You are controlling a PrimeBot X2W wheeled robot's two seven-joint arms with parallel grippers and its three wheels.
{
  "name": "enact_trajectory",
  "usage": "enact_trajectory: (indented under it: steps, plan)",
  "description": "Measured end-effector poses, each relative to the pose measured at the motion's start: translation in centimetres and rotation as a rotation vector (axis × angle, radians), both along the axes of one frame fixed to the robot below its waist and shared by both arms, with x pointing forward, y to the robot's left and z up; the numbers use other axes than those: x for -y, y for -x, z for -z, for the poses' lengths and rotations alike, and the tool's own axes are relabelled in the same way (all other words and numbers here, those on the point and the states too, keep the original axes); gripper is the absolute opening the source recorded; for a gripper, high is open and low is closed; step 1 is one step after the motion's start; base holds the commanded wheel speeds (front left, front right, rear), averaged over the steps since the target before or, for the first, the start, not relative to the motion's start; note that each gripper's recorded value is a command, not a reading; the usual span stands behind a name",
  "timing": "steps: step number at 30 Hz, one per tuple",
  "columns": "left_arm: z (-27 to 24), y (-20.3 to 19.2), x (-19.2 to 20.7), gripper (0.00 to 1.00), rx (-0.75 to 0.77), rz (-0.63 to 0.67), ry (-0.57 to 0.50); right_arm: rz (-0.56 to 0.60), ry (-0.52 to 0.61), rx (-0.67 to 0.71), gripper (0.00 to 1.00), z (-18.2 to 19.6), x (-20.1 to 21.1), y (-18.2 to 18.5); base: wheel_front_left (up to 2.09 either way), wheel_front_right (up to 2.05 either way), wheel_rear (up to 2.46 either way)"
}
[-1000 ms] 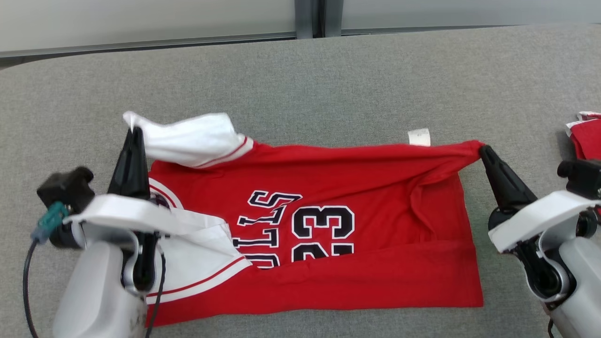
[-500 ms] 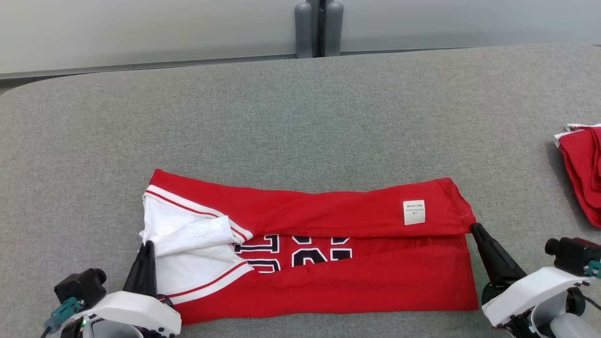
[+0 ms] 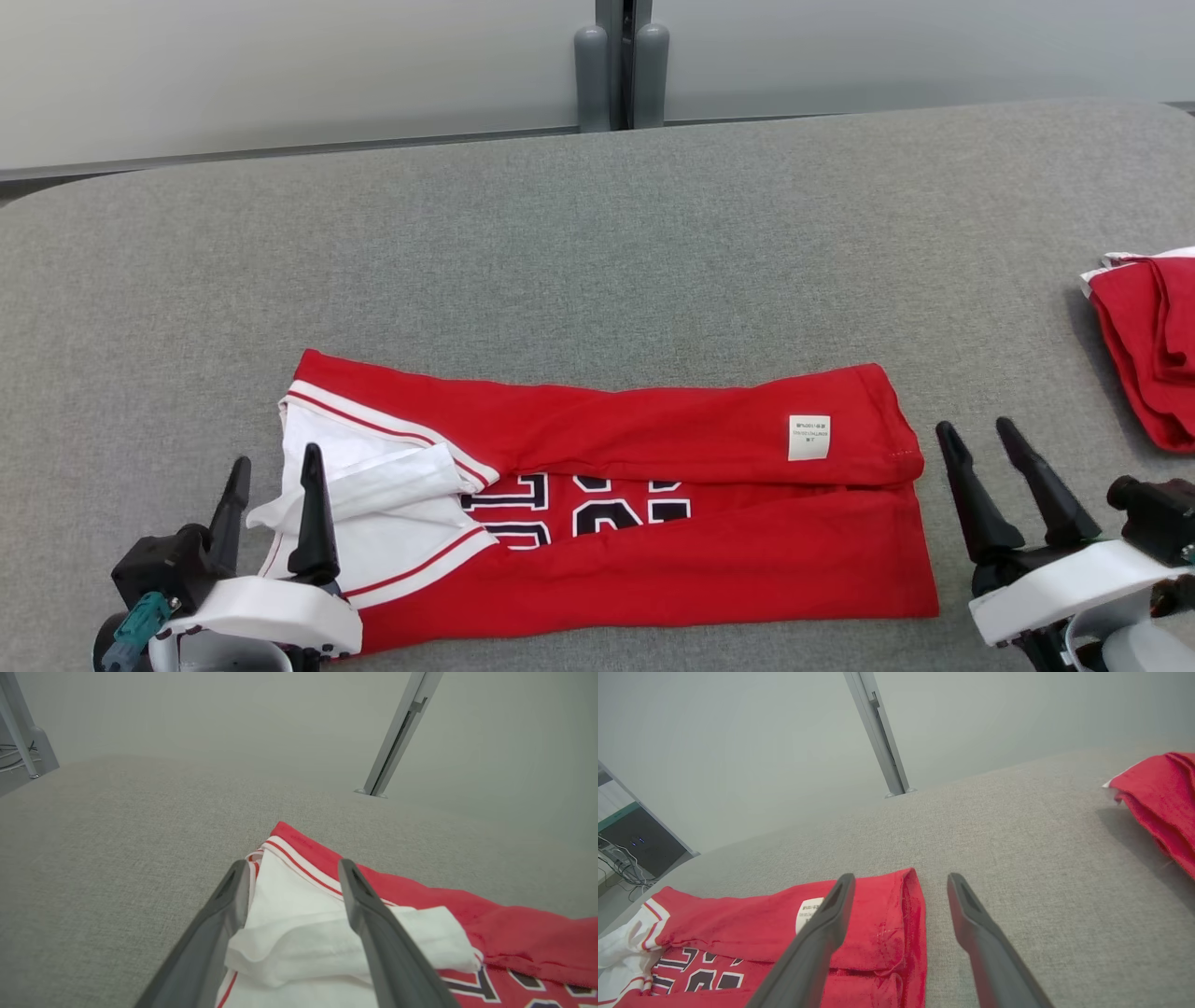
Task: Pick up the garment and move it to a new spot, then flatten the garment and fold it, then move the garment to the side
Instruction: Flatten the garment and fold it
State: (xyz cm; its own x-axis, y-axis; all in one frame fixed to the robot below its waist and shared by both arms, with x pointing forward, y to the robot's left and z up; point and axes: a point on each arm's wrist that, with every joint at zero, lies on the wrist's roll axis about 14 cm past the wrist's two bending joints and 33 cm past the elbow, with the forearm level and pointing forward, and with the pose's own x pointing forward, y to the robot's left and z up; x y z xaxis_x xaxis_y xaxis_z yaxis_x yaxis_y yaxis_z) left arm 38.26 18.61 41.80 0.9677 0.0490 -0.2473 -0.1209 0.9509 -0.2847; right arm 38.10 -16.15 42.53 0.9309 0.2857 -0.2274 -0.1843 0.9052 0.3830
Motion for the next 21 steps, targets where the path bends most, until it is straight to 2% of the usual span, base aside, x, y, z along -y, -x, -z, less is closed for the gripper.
enact_trajectory:
  steps: [6,9,13,21]
  plan:
    - [-6.4,-1.5,1.2,1.00,0.230,0.026,-0.103,0.057,0.113,0.219,1.00,-5.3,1.9,-1.0,0.00,0.00,0.00]
    - [-8.7,-1.3,1.8,1.00,0.304,0.035,-0.128,0.076,0.146,0.286,1.00,-7.5,2.2,-0.8,0.00,0.00,0.00]
    - [-10.5,-0.4,2.4,1.00,0.357,0.053,-0.155,0.084,0.194,0.303,1.00,-8.7,2.2,0.4,0.00,0.00,0.00]
    - [-9.5,2.6,2.2,1.00,0.299,0.099,-0.193,0.085,0.229,0.244,1.00,-7.8,1.4,3.8,0.00,0.00,0.00]
